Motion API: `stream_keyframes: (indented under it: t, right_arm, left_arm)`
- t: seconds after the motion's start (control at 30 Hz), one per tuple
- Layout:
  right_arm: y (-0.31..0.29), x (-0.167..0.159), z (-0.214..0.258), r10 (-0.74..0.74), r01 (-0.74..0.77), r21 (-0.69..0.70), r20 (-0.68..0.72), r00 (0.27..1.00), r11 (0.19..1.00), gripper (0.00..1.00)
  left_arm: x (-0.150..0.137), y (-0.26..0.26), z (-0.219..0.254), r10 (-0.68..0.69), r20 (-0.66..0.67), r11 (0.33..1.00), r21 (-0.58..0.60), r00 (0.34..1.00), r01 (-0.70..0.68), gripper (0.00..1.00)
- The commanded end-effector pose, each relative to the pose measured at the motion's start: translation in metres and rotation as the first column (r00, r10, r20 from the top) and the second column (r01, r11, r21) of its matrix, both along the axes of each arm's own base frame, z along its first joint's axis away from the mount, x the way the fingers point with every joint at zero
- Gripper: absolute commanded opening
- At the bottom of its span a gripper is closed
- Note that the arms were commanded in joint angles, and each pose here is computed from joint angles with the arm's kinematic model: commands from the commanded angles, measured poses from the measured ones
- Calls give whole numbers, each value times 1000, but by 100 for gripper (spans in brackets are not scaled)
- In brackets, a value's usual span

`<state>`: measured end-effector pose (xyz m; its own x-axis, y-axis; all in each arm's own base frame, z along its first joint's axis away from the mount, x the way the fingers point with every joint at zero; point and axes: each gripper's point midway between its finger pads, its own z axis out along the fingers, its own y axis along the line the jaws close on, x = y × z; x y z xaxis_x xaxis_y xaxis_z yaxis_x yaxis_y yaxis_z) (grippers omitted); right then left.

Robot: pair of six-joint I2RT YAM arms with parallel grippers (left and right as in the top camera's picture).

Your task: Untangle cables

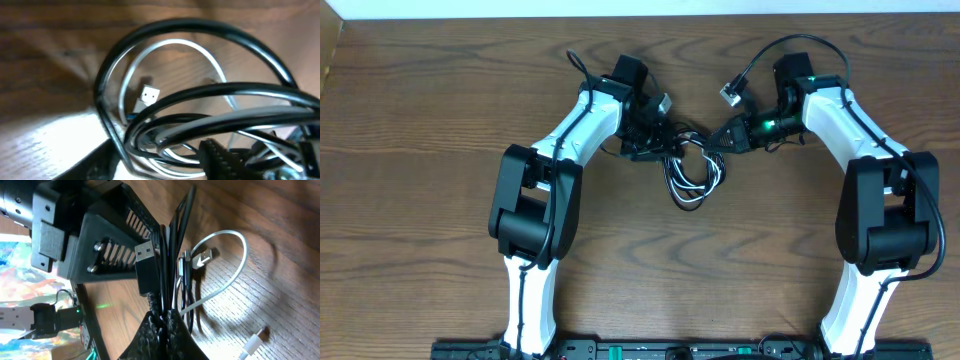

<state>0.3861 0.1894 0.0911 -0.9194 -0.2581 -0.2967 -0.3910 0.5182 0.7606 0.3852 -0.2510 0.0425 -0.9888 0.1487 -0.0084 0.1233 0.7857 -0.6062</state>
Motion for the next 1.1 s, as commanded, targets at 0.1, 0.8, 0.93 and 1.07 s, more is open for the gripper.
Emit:
stream_keyframes:
  t: [0.1, 0.8, 0.93, 1.07]
  right_arm:
    - [0, -2, 19, -1, 0, 56, 16, 1000, 998, 1]
    - [20, -15, 80, 47, -34, 424, -22, 999, 905, 1]
    - [20, -15, 91, 49, -32, 481, -23, 999, 876, 1]
    - [14, -11, 94, 32, -15, 501, -24, 999, 866, 1]
  left_arm:
    - [1, -2, 0, -120, 87, 990, -65, 989, 126, 64]
    - [71, 22, -14, 179, 258, 964, 147, 949, -222, 61]
    - [72, 18, -13, 243, 230, 952, 131, 942, -277, 53]
    - [70, 15, -13, 249, 223, 951, 131, 943, -282, 40]
